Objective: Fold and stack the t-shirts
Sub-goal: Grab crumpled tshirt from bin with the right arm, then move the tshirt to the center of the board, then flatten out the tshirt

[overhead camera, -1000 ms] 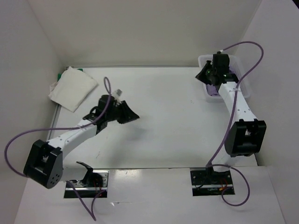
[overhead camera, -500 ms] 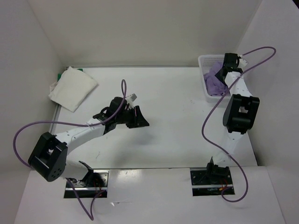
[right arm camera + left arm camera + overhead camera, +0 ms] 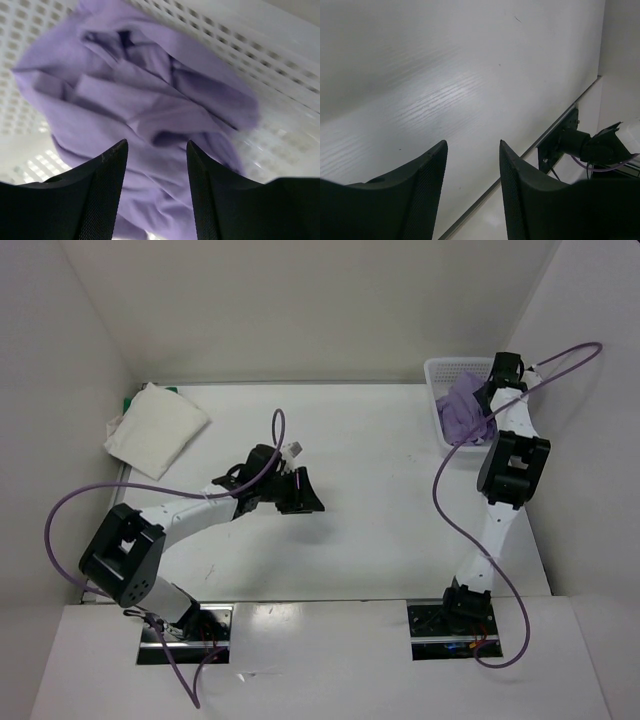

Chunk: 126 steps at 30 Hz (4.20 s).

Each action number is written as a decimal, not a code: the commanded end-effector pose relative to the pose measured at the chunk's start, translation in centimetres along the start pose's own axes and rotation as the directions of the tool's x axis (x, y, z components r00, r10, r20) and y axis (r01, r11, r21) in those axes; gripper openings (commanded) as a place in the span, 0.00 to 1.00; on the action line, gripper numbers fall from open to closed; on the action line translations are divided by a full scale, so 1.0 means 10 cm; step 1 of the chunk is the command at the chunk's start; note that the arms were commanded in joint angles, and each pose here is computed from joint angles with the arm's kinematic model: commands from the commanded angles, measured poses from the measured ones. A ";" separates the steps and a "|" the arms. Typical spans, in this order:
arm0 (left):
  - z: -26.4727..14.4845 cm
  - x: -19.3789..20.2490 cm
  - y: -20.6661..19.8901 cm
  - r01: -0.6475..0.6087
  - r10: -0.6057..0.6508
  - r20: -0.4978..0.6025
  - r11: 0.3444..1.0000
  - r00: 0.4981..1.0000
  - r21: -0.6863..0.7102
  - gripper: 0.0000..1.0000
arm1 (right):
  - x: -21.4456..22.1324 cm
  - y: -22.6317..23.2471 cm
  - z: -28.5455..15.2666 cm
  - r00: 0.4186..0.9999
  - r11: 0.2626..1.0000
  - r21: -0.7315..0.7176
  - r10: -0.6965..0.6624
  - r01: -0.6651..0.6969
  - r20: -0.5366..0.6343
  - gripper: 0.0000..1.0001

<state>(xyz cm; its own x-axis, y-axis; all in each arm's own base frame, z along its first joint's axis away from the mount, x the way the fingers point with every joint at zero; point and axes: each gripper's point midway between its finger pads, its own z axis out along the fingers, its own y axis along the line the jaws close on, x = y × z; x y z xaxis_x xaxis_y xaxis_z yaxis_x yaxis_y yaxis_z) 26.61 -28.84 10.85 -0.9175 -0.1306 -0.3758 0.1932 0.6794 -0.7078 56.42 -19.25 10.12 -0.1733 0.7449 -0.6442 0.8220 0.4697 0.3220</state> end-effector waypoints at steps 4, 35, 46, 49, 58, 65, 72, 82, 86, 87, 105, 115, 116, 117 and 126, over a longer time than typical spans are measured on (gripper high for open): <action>-0.01 -0.19 -0.07 -0.043 0.042 0.024 0.999 0.999 0.028 0.54 | -0.01 0.10 0.28 0.996 0.997 -0.012 0.080 -0.081 -0.033 0.49; -0.95 -1.57 0.28 0.202 -0.214 0.414 0.977 0.885 0.072 0.70 | -0.87 1.23 -7.13 0.972 -0.238 -0.943 0.090 0.231 0.216 0.00; -1.83 -1.66 0.75 0.318 -0.307 0.576 0.944 0.758 0.086 0.71 | -0.12 1.19 -6.98 0.981 -0.346 -0.938 -0.185 -0.015 0.053 0.00; -1.92 -1.61 0.81 0.325 -0.304 0.587 0.943 0.750 0.073 0.71 | 0.64 1.40 -6.08 0.926 -0.202 -0.969 -0.372 -0.146 -0.062 0.00; -1.93 -1.43 0.82 0.323 -0.298 0.584 0.944 0.755 0.063 0.71 | 2.24 1.83 -5.04 0.762 -0.023 -0.986 -0.637 -0.167 -0.115 0.00; -1.77 -1.19 1.11 0.357 -0.256 0.552 0.930 0.793 -0.082 0.71 | 1.69 2.18 -4.26 0.851 0.142 -0.990 -0.520 0.002 -0.073 0.02; -1.47 -0.73 1.36 0.331 -0.201 0.396 0.897 0.896 -0.294 0.77 | 1.83 1.60 -3.36 0.848 0.455 -0.888 -0.495 0.066 -0.190 0.50; -1.00 0.27 1.16 0.314 -0.288 0.126 0.896 0.949 -0.314 0.82 | 3.37 -0.38 -3.38 0.646 0.674 -0.734 -0.599 0.087 -0.473 0.16; -0.75 0.45 1.14 0.303 -0.307 0.033 0.907 0.951 -0.293 0.82 | 3.61 -0.75 -3.49 0.600 0.697 -0.708 -0.617 0.116 -0.509 0.33; -0.66 0.46 1.07 0.274 -0.282 0.009 0.923 0.959 -0.270 0.78 | 3.64 -0.85 -3.44 0.592 0.712 -0.689 -0.615 0.133 -0.521 0.41; -0.06 -1.19 1.12 0.203 -0.148 0.208 0.938 0.967 -0.279 0.17 | 4.50 -1.16 -3.58 0.458 0.757 -0.650 -0.599 0.058 -0.657 0.47; -0.09 -1.21 1.29 0.178 -0.149 0.124 0.945 0.981 -0.275 0.77 | 4.43 -0.73 -3.44 0.531 0.748 -0.653 -0.602 0.115 -0.596 0.00; -0.12 -1.14 1.31 0.176 -0.150 0.111 0.943 0.982 -0.283 0.82 | 4.32 -0.68 -3.40 0.566 0.741 -0.658 -0.602 0.134 -0.563 0.00; -0.13 -1.05 1.27 0.169 -0.152 0.085 0.950 0.985 -0.261 0.85 | 4.15 -0.58 -3.38 0.601 0.743 -0.658 -0.584 0.124 -0.546 0.00; -0.10 -0.29 1.30 0.132 -0.164 -0.104 0.955 0.981 -0.264 0.78 | 2.77 -0.73 -2.96 0.779 0.779 -0.614 -0.462 0.129 -0.423 0.00</action>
<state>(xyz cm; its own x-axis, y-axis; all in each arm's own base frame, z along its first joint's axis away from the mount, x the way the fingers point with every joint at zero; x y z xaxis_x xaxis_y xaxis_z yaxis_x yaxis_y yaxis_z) 33.30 -17.36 3.67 -0.9411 -0.2665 -0.2081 -0.1127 0.8274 -0.5502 30.22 15.41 10.76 -0.7394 0.5938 -0.3172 0.2753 0.6967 0.6625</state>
